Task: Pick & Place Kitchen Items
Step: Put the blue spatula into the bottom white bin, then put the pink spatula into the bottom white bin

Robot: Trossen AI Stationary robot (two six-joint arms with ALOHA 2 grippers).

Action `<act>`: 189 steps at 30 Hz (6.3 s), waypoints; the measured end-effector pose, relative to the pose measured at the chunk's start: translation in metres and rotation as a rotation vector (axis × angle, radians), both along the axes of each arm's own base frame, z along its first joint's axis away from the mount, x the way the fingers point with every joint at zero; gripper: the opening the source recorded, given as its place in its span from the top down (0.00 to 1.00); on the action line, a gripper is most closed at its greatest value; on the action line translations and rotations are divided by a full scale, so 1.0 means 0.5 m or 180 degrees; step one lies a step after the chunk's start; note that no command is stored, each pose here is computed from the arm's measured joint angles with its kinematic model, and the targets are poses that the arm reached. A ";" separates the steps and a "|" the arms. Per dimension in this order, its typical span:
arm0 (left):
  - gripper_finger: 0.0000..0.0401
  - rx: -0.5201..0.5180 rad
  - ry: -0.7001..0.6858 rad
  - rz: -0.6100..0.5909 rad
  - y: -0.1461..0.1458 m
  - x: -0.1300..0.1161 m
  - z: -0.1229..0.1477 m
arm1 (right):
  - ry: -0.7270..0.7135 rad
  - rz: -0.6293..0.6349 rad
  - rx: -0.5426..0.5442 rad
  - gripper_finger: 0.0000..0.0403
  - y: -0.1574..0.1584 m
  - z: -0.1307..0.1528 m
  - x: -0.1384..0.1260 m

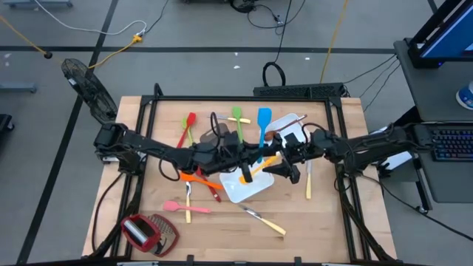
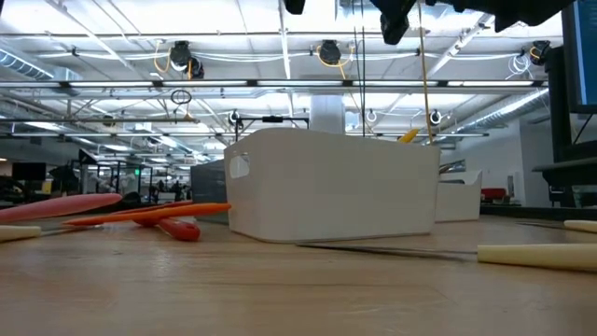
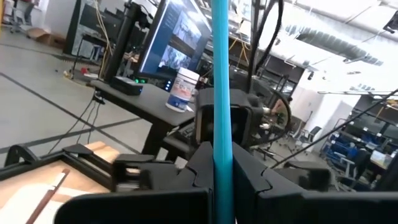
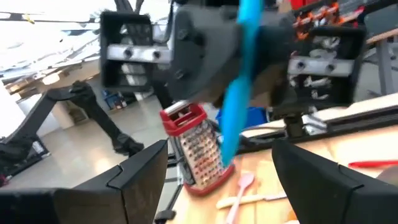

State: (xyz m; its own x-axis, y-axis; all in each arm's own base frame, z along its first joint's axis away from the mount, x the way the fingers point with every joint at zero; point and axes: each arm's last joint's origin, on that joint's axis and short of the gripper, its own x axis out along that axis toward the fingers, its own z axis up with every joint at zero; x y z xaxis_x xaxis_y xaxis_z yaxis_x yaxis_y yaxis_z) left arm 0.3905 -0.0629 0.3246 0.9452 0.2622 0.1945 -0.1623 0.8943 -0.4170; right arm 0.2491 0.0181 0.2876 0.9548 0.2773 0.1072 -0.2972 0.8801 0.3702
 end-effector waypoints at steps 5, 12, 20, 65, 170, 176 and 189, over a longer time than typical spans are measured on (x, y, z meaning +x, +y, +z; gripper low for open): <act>0.97 -0.0054 -0.0017 -0.0038 -0.003 0.000 0.000 | 0.0072 -0.0059 -0.0006 0.30 -0.009 -0.005 0.021; 0.97 -0.0154 0.0064 -0.0100 -0.013 0.010 -0.022 | 0.0041 0.0109 -0.0032 0.32 -0.007 0.010 0.040; 0.97 -0.0140 0.0034 -0.0072 -0.012 0.012 -0.024 | 0.0292 0.0090 -0.0037 0.48 -0.013 0.001 0.037; 0.79 -0.0363 0.0036 -0.0230 -0.038 0.008 -0.027 | 0.0332 0.0152 -0.0153 0.94 -0.011 0.006 0.023; 0.31 -0.0186 0.1496 0.0105 0.037 -0.145 0.052 | 0.3141 -0.0971 -0.7511 0.76 0.079 -0.208 0.046; 0.31 -0.0180 0.1527 0.0109 0.037 -0.145 0.051 | 0.2923 -0.1193 -0.7292 0.74 0.089 -0.177 0.066; 0.31 -0.0159 0.1529 0.0036 0.021 -0.147 0.051 | 0.2842 -0.1662 -0.6923 0.75 0.084 -0.126 0.065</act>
